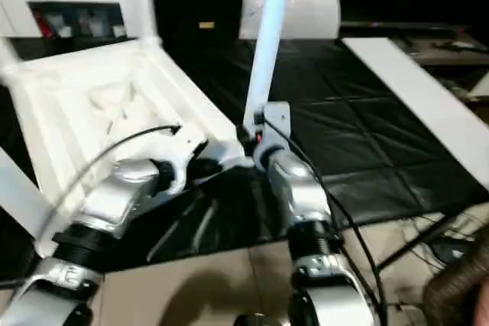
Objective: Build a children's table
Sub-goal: Rotate leg to tighten
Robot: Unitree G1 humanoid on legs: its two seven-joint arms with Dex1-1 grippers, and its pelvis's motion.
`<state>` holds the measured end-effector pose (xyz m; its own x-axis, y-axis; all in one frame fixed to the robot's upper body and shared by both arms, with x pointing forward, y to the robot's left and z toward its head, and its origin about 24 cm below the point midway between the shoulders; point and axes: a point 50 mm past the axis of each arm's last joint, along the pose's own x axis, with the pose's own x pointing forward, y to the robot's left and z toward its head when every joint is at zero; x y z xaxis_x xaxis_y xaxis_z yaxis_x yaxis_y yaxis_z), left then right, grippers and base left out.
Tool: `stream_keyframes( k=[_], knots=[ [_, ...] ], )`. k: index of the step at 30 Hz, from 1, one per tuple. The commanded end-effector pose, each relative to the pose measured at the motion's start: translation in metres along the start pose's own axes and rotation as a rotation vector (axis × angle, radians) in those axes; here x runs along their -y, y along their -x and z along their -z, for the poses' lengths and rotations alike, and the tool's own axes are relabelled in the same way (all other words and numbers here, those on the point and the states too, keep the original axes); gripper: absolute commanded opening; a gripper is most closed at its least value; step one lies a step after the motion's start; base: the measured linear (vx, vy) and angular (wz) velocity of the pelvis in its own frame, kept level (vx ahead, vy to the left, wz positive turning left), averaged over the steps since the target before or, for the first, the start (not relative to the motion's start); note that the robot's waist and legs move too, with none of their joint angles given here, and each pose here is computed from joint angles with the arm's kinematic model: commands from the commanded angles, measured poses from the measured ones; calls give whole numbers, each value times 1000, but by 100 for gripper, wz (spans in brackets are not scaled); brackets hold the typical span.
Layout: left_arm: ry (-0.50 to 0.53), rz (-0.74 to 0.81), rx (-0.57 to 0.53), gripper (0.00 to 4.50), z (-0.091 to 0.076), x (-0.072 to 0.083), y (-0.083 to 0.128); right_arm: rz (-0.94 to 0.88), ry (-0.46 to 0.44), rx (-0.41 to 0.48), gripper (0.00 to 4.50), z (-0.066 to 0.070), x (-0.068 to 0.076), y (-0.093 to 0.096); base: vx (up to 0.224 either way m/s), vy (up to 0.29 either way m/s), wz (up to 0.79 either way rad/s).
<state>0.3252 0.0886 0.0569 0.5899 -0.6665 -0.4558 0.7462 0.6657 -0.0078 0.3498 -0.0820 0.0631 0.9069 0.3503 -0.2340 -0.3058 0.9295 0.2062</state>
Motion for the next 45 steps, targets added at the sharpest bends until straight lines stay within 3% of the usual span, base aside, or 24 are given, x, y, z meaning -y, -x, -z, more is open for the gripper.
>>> stream_keyframes(
  k=[1,7,11,16,19,23,29,35,39,45],
  knots=[
    [-74,40,199,0,-42,11,-3,-199,-70,-105,252,26,-46,-4,0,0,0],
    [-117,79,158,0,-29,4,9,-207,-9,-71,313,23,-27,6,0,0,0],
    [-257,203,104,0,-10,-4,23,-322,141,-62,340,22,4,34,0,0,0],
    [-383,359,-2,0,10,-16,37,-430,212,-46,386,16,44,70,0,0,0],
    [-423,422,-6,0,11,-21,41,-435,199,-52,411,11,63,88,0,0,0],
    [-533,503,-38,0,12,-26,45,-464,190,-52,433,5,75,110,0,0,0],
    [-610,558,10,0,1,-30,42,-461,182,-35,443,10,76,128,0,0,0],
    [-654,597,10,0,2,-32,41,-475,163,-30,443,13,70,132,0,0,0],
    [-674,531,50,0,1,-38,43,-441,150,1,443,10,69,131,0,0,0],
    [-549,453,185,58,1,-44,54,-375,146,26,450,13,63,132,0,0,0]
  ],
)
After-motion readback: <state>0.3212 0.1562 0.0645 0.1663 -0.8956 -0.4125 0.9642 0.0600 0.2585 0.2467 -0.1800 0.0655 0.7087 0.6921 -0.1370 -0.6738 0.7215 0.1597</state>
